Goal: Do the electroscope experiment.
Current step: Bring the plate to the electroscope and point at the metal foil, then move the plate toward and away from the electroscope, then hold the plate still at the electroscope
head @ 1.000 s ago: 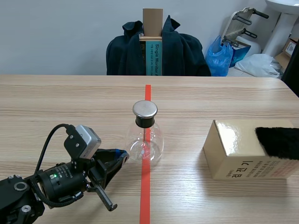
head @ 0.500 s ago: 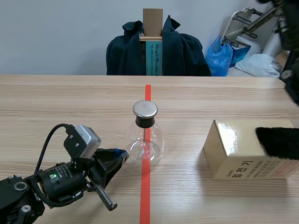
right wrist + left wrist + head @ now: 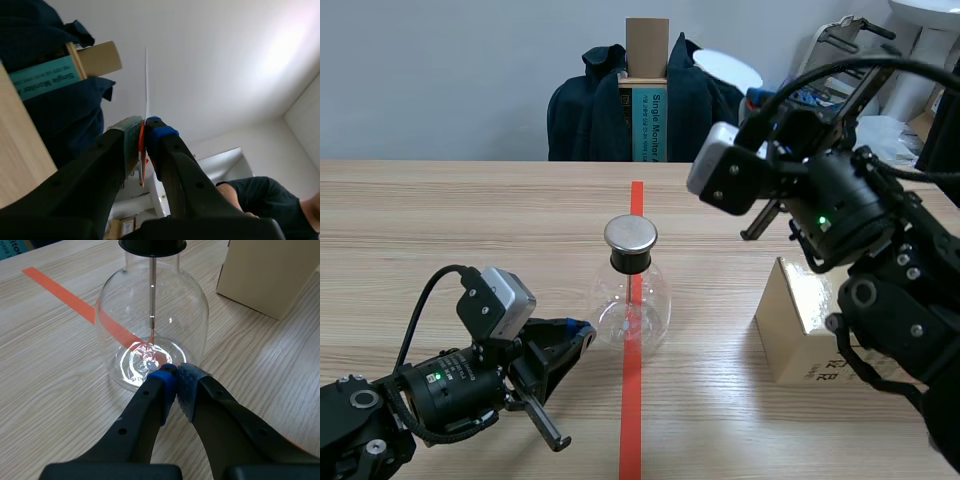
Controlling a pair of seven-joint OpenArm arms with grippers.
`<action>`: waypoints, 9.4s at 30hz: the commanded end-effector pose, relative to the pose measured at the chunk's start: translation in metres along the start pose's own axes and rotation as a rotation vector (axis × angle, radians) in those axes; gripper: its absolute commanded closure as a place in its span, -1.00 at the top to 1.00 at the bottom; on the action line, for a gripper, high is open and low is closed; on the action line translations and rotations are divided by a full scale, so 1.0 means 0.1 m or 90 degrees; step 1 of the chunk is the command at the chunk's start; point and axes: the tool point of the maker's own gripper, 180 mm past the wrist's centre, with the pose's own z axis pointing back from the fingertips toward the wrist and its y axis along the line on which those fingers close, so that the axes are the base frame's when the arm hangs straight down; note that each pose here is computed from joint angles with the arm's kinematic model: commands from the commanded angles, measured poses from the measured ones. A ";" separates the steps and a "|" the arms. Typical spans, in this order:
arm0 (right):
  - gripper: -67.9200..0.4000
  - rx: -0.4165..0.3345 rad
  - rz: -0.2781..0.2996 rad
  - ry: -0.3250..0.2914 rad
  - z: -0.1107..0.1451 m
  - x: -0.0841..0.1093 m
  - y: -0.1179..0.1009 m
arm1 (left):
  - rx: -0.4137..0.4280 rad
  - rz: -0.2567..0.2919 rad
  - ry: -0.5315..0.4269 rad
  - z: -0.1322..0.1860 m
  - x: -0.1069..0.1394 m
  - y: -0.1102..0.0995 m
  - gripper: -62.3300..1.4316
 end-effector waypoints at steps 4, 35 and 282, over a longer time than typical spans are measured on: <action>-0.97 0.018 0.019 -0.031 0.08 0.08 0.09 | 0.002 -0.001 -0.022 -0.02 0.10 0.03 -0.86; -0.97 0.147 0.098 -0.107 0.48 0.30 0.70 | 0.033 -0.009 -0.020 -0.02 0.10 0.11 -0.86; -0.97 0.158 0.124 -0.236 0.69 0.63 0.78 | 0.038 0.001 -0.025 -0.02 0.11 0.13 -0.86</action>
